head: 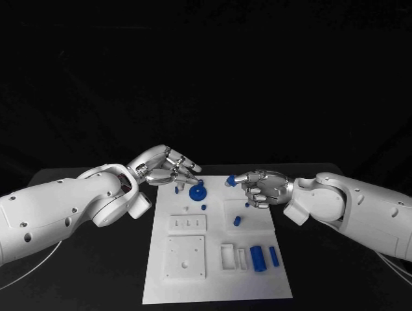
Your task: Assemble the parts on the task board
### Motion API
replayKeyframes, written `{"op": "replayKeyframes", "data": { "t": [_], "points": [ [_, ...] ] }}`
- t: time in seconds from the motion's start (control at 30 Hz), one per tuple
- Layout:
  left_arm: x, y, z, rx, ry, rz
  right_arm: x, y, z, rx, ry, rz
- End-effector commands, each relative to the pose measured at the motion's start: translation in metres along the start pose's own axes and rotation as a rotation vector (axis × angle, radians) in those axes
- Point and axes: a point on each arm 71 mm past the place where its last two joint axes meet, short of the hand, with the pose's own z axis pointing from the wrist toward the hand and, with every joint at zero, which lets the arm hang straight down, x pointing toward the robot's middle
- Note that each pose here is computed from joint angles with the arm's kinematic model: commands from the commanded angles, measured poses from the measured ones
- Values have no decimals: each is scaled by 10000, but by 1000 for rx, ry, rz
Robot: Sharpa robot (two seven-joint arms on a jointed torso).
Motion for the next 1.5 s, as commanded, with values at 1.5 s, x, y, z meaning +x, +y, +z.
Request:
{"op": "replayKeyframes", "data": {
  "t": [1.5],
  "points": [
    [365, -346, 340, -95, 494, 190, 325, -270, 127, 200, 277, -30]
  ]
}}
